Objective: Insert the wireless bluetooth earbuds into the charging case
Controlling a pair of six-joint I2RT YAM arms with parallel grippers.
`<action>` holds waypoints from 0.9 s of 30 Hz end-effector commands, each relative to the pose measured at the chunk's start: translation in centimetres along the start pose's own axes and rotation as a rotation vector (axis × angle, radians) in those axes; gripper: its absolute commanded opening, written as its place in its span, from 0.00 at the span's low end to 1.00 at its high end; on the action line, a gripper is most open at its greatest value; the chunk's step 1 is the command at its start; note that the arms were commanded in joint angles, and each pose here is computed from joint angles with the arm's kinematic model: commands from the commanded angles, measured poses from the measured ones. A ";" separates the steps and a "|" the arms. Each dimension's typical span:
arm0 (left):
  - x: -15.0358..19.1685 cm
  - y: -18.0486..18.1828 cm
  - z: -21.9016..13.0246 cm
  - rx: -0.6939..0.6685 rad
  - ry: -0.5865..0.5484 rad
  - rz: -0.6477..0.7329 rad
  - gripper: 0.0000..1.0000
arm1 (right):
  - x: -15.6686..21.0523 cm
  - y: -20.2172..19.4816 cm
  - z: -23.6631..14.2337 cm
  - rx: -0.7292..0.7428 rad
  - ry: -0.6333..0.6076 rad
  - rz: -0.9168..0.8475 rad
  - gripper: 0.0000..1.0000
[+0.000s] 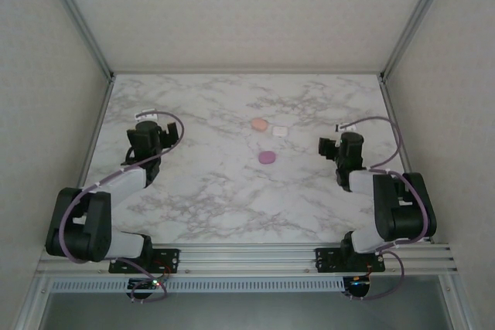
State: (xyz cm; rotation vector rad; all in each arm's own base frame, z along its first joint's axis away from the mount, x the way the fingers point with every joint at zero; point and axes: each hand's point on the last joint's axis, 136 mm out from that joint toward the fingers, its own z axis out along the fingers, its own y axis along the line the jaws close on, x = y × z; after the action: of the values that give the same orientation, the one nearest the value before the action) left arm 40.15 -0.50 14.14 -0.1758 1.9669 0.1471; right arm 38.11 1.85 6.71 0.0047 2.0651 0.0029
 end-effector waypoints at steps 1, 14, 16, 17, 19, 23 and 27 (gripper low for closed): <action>-2.0 -0.7 0.4 0.065 -0.092 0.018 1.00 | -1.7 1.7 -0.9 -0.110 -0.141 -0.040 0.82; -0.7 1.3 1.4 -0.046 0.042 0.045 1.00 | -1.9 0.0 0.4 -0.016 -0.089 0.006 0.99; -0.6 1.4 1.4 -0.052 0.042 0.023 1.00 | -1.9 0.0 0.4 -0.019 -0.088 0.007 0.99; -0.3 1.0 1.4 -0.030 0.054 0.014 1.00 | -1.9 0.0 0.4 -0.018 -0.087 0.007 0.99; 0.4 0.0 1.3 0.029 0.064 0.045 1.00 | -1.9 0.0 0.4 -0.018 -0.089 0.007 0.99; 2.4 0.1 0.9 0.063 0.023 0.032 1.00 | -1.9 0.0 0.4 -0.019 -0.088 0.006 0.99; 3.8 -0.1 0.7 0.100 -0.036 0.020 1.00 | -1.9 0.0 0.4 -0.019 -0.088 0.006 0.99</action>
State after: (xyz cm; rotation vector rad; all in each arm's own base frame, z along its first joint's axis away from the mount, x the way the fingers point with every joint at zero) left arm 38.95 -0.32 9.81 -0.1094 2.0198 0.1152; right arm 38.68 2.18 7.27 -0.0147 2.0149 0.0368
